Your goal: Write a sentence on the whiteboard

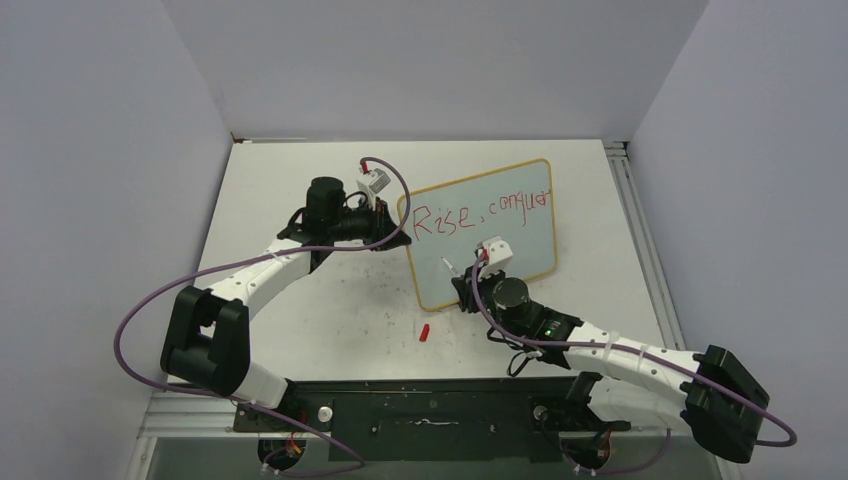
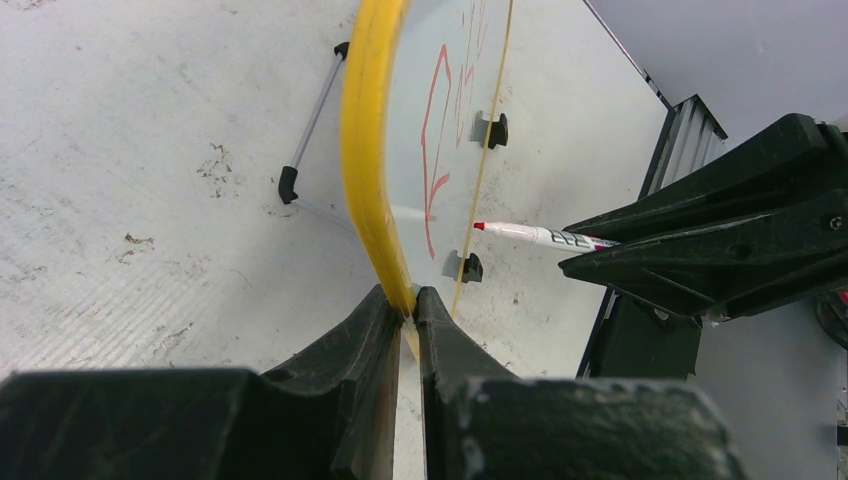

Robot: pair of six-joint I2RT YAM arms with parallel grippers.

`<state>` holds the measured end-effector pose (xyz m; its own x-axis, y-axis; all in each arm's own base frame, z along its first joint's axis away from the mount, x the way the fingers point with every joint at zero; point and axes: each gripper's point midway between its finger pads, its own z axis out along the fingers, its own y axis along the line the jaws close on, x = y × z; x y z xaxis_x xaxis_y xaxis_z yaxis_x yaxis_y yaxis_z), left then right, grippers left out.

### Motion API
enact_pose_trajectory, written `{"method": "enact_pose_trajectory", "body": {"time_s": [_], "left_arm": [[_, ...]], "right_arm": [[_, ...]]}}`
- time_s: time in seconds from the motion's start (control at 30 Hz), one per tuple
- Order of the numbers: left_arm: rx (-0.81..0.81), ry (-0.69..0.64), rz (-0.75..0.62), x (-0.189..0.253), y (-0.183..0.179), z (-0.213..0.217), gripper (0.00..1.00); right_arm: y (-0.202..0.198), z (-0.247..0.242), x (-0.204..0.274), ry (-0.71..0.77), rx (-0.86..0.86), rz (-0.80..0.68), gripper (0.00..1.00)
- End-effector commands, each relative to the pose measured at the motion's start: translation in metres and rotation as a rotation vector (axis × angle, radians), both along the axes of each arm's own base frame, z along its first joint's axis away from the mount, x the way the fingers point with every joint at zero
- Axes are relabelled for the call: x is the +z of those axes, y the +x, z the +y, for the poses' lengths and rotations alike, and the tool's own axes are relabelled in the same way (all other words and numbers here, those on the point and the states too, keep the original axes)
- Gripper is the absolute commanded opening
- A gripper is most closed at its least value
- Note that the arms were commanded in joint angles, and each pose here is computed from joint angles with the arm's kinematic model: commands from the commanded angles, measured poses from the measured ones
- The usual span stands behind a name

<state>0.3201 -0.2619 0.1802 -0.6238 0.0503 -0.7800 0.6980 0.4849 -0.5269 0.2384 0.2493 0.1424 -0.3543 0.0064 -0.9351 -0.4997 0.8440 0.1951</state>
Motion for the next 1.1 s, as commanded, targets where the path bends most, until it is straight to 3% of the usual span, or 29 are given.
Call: {"method": "enact_pose_trajectory", "body": {"time_s": [0.0, 1.07], "left_arm": [[-0.019, -0.029, -0.1, 0.031, 0.006, -0.002, 0.0], [-0.019, -0.03, -0.103, 0.031, 0.005, -0.001, 0.0]], "right_arm": [[0.011, 0.002, 0.02, 0.063, -0.059, -0.053, 0.05], [0.009, 0.015, -0.002, -0.03, -0.006, -0.024, 0.05]]}}
